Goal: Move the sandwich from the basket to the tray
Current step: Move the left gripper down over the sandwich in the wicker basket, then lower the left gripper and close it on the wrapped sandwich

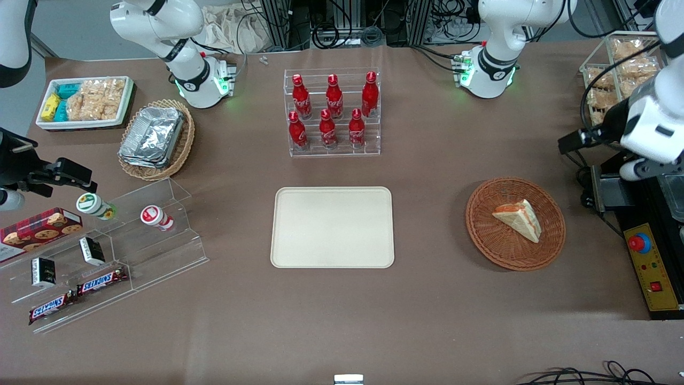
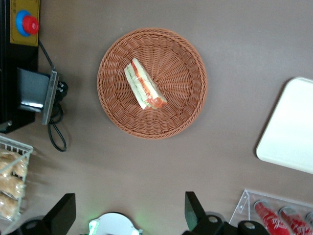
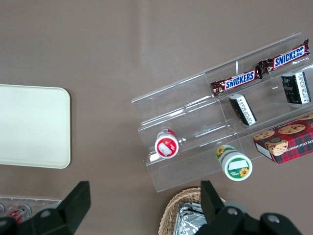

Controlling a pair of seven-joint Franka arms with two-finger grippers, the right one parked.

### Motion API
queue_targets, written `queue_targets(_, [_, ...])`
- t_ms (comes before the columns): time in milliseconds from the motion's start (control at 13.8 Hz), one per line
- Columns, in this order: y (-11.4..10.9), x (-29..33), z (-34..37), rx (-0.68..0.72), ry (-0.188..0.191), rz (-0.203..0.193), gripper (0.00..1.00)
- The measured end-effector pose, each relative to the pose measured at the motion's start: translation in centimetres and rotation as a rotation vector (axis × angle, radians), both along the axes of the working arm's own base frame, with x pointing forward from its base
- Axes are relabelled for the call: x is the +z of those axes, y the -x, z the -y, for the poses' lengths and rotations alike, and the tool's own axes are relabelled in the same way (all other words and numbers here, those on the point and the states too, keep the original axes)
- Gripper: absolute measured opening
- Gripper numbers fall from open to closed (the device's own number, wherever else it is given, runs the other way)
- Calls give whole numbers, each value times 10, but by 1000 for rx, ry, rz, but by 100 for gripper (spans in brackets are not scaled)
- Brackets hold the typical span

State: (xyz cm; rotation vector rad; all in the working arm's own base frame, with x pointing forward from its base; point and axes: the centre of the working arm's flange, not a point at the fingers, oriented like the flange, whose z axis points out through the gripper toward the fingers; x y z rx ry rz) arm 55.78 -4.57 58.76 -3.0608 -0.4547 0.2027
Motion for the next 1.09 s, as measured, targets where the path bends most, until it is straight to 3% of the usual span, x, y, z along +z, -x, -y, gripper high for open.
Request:
queue_targets(291, [-23,-75,0,213,-27,29,100])
queue_targets(582, [-24,-160,-16,412,-34,92,100])
queue_targets(945, [-25,-254,-18,587,-45,121,100])
queue_targets(1091, [-29,-282,-17,618,-54,114,100])
